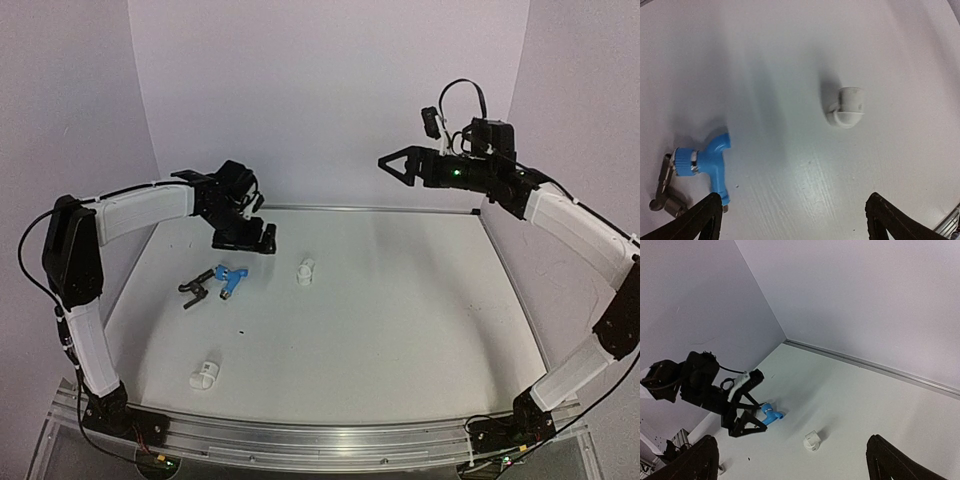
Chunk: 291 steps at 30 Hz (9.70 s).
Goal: Install the water faucets
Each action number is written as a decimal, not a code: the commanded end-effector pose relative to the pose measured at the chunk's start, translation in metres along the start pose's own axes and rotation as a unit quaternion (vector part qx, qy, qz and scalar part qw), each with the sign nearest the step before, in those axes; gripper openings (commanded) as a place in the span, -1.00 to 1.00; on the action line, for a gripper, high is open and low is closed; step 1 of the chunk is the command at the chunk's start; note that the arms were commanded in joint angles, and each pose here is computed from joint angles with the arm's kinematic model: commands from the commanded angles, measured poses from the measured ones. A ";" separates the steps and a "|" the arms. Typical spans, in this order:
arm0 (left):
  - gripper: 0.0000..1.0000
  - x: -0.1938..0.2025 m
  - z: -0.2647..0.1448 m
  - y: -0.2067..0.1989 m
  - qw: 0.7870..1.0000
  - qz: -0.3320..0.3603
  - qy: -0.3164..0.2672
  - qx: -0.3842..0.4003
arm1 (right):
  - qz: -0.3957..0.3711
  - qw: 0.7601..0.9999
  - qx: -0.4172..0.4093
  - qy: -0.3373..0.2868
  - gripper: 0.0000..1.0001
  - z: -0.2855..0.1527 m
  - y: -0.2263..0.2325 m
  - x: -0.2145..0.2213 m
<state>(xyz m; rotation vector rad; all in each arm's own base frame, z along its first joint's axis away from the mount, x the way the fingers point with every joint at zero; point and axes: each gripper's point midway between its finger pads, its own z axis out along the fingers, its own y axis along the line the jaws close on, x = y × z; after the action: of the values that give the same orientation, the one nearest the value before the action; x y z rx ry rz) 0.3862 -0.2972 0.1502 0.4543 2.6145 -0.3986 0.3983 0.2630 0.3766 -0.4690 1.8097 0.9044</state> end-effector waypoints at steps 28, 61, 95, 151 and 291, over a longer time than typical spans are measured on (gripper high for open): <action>0.87 0.033 0.033 0.143 0.985 -0.108 0.068 -0.114 | -0.057 0.992 -0.049 0.104 0.97 0.022 -0.011 0.080; 0.49 0.065 0.041 0.086 0.989 -0.063 0.122 -0.062 | -0.050 0.990 -0.057 0.119 0.97 0.025 -0.010 0.086; 0.73 0.030 0.029 0.073 0.980 0.103 0.117 -0.120 | -0.043 0.988 -0.068 0.129 0.97 0.030 -0.011 0.093; -1.00 0.010 0.053 0.073 0.980 0.146 0.127 -0.053 | -0.043 0.988 -0.075 0.127 0.96 0.034 -0.009 0.088; -0.25 0.009 -0.207 -0.158 0.815 0.142 -0.093 0.554 | -0.096 0.913 -0.371 0.138 -1.00 0.054 0.171 0.082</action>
<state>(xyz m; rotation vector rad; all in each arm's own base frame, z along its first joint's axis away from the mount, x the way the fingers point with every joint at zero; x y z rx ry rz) 0.2502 -0.3606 0.3410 0.9891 1.8779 -1.7167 0.2802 0.4152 0.3276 -1.2763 1.6769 1.4378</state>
